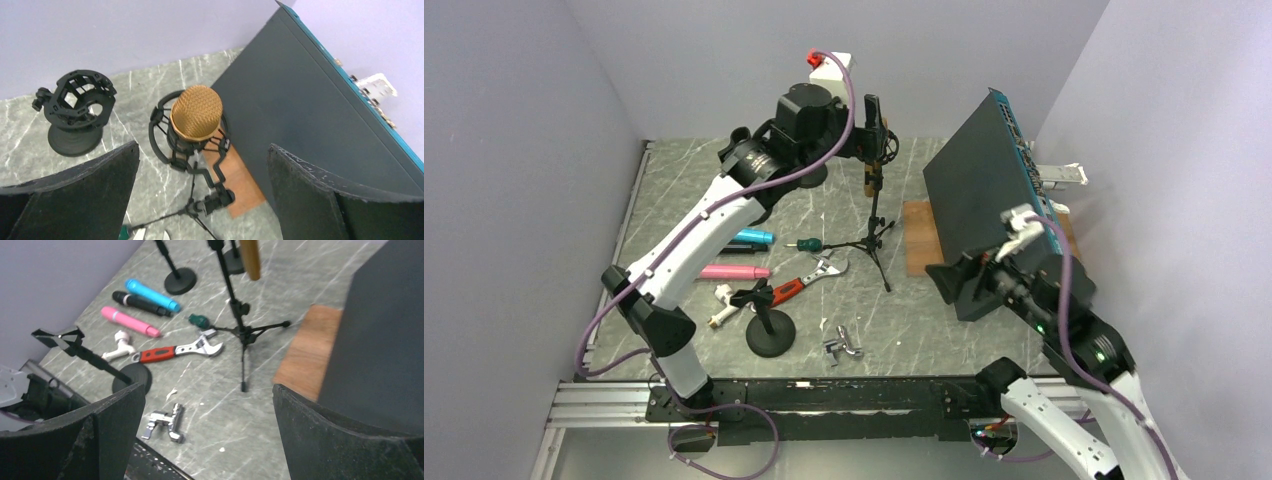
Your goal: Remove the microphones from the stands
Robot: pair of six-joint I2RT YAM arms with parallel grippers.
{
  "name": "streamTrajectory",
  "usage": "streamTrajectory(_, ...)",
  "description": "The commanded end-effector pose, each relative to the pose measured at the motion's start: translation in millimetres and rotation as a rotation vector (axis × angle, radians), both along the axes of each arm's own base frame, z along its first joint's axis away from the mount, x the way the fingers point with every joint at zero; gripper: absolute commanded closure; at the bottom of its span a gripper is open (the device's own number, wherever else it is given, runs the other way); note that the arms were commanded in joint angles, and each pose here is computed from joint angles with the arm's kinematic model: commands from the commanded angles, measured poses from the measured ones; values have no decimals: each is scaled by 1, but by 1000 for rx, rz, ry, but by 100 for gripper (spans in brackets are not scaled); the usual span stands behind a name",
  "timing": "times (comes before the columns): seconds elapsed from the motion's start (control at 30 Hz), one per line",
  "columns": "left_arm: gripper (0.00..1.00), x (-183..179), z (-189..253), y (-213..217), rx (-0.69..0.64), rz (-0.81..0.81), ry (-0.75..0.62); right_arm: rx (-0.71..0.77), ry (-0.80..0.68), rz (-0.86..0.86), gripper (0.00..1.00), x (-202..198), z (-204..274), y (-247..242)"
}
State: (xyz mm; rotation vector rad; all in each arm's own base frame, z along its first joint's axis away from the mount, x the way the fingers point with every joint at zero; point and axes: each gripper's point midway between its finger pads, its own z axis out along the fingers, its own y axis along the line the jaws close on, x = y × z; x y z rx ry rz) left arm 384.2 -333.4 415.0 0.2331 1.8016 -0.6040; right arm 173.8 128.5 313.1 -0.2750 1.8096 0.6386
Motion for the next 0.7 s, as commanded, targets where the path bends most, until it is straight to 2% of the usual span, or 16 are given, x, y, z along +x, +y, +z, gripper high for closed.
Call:
streamTrajectory(0.0, 1, 24, 35, -4, -34, 72, -154, -79, -77, -153, 0, -13, 23, -46)
streamTrajectory(0.17, 10, 47, 23, -28, 0, 64, -184, -161, -106, -231, 0, -28, 28, -76)
streamTrajectory(0.33, 17, 66, 6, -37, -5, 109, -162, -131, -149, -273, 0, -37, 41, -89)
streamTrajectory(0.67, 26, 75, -24, -39, 26, 145, -109, -143, -175, -333, 0, -35, 46, -101)
